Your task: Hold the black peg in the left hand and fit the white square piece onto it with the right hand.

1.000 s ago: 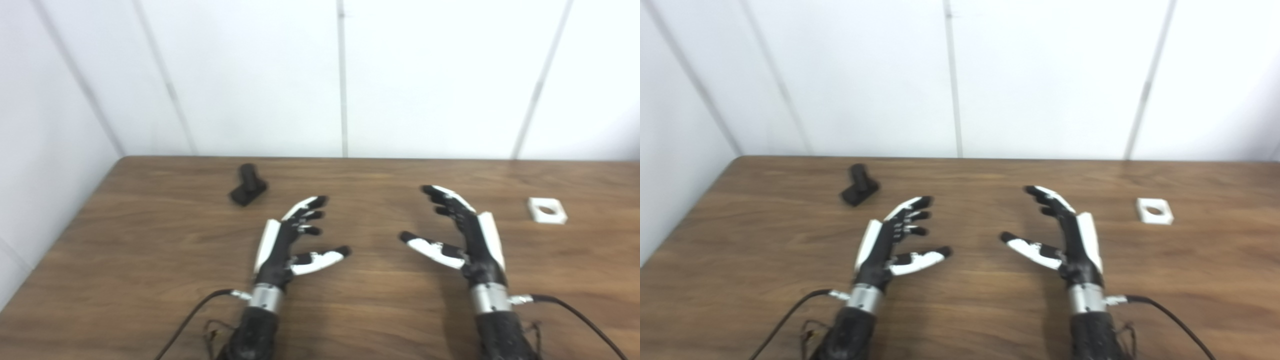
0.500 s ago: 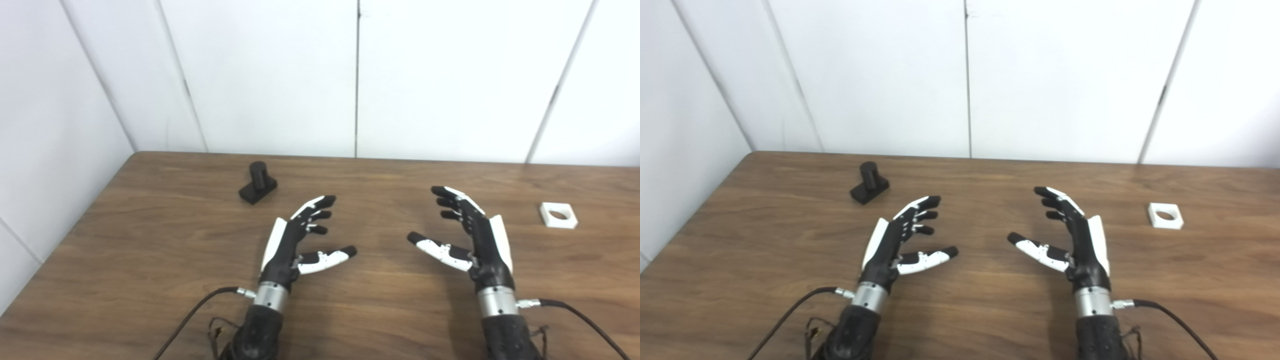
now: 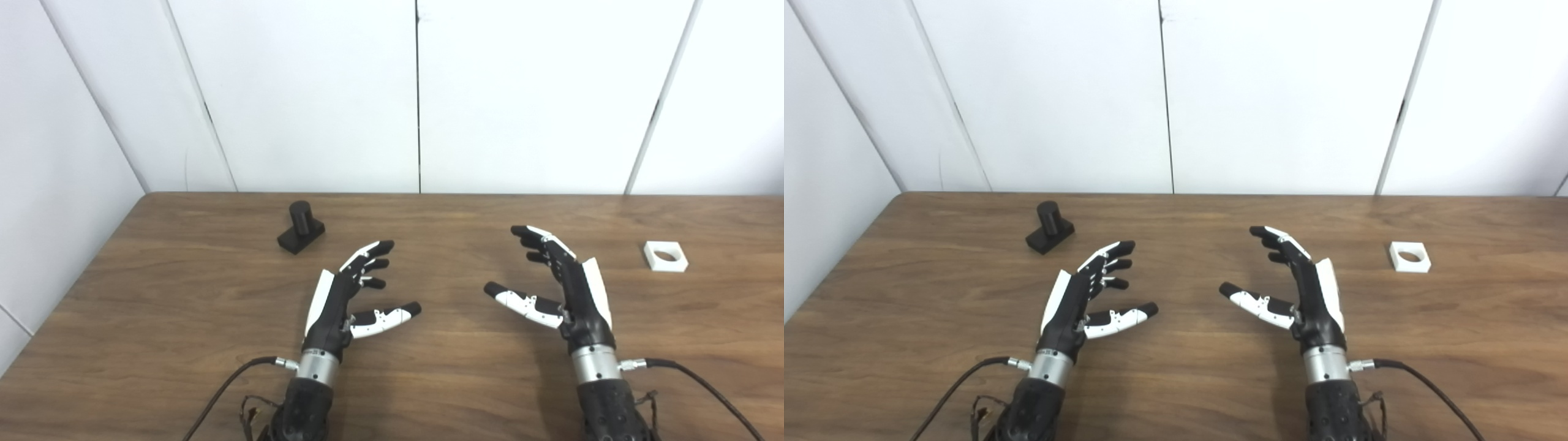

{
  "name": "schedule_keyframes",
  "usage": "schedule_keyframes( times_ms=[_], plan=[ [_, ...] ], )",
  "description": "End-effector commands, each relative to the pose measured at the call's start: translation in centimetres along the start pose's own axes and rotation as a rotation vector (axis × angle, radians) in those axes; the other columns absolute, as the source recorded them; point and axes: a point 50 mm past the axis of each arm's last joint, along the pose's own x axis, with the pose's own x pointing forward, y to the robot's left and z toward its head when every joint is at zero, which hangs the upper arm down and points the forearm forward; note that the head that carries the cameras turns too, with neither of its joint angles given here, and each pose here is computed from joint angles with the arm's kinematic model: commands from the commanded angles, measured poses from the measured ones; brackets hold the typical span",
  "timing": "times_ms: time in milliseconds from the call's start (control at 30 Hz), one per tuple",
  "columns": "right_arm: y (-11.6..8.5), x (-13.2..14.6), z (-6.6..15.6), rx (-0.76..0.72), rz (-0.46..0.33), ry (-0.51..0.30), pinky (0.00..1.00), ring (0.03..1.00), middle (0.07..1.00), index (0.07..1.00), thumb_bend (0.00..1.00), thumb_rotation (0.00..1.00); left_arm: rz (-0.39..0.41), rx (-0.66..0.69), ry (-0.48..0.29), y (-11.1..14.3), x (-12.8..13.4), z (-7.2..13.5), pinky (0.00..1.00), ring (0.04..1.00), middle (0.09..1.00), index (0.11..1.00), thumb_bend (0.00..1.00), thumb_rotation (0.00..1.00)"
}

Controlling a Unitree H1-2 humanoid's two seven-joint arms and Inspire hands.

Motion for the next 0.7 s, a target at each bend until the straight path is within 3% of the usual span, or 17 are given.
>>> schedule_keyframes(
  times_ms=[0, 667],
  plan=[
    [-0.08, -0.56, -0.36, -0.001, 0.000, 0.008, 0.77, 0.821, 0.819, 0.762, 0.67, 0.25, 0.015, -0.002, -0.072, 0.38, 1.10, 1.69, 0.67, 0.806, 0.856, 0.810, 0.73, 0.11],
    [-0.62, 0.10, -0.41, -0.006, -0.017, -0.027, 0.74, 0.790, 0.810, 0.765, 0.67, 0.23, 0.022, -0.003, -0.073, 0.35, 1.15, 1.85, 0.67, 0.803, 0.851, 0.801, 0.73, 0.10]
  ],
)
